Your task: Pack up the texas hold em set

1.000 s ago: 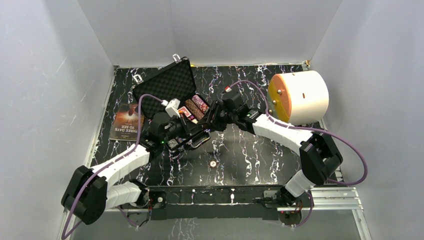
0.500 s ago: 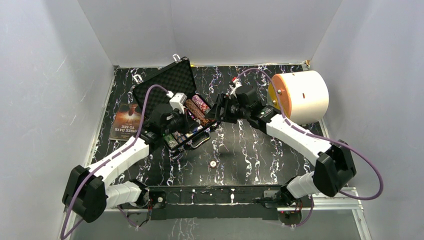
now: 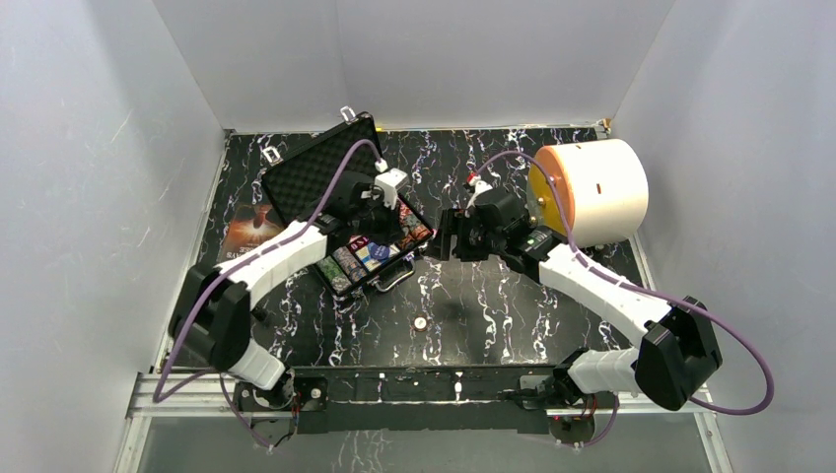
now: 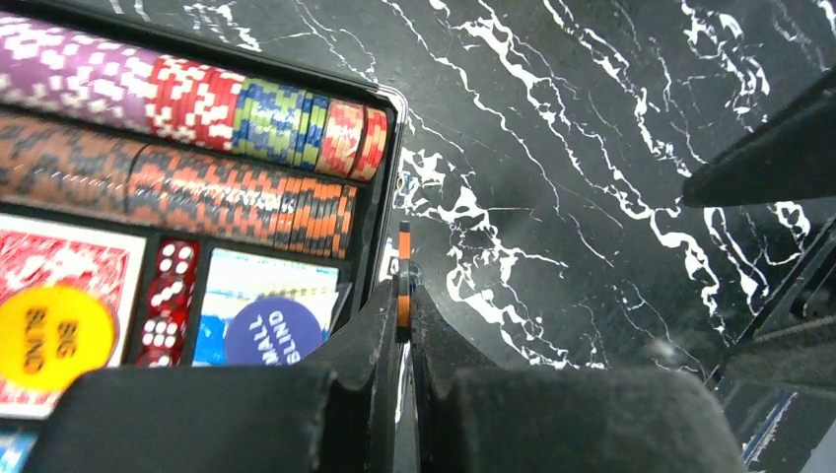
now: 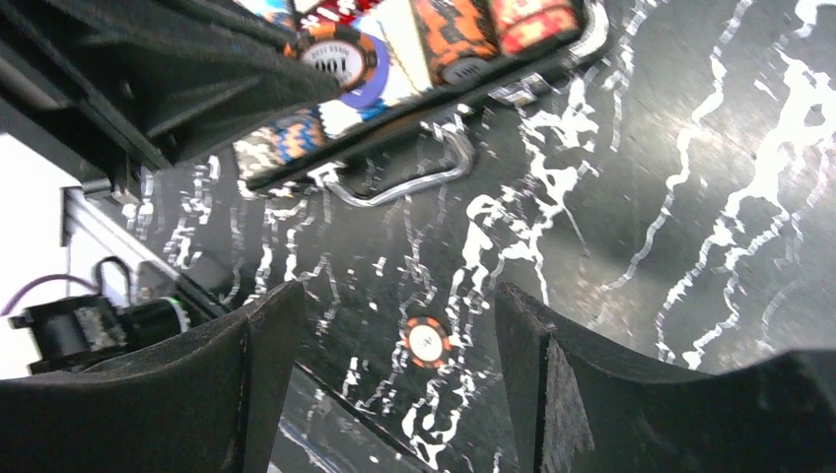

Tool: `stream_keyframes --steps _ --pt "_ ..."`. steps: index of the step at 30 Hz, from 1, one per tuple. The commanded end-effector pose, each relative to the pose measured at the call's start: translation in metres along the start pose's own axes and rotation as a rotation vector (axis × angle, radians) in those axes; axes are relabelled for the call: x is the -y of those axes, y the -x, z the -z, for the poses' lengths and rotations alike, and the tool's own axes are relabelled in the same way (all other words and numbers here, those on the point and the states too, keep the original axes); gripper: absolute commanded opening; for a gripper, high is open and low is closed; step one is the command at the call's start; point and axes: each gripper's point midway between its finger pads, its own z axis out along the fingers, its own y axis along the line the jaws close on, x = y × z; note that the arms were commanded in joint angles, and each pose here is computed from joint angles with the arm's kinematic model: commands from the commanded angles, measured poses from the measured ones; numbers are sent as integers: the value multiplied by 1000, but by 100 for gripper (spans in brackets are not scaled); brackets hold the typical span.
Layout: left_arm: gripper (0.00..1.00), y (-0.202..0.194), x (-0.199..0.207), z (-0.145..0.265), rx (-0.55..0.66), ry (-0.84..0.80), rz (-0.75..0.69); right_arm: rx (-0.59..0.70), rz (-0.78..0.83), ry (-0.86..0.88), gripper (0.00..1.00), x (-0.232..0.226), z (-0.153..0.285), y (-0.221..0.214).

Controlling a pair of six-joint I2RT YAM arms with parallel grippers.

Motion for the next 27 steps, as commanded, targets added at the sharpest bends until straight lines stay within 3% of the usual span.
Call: stream_keyframes --steps 1,5,11,27 --pt "0 -1 12 -22 -74 -125 -54 55 25 -96 78 21 7 3" --pt "0 -5 14 -42 -143 -188 -48 69 23 -119 78 28 2 3" --pt "0 -11 -5 -59 -230 -117 -67 29 27 -99 78 27 -6 -5" --pt "0 -35 -27 -57 -349 -31 -112 -14 13 -65 77 27 -18 -17"
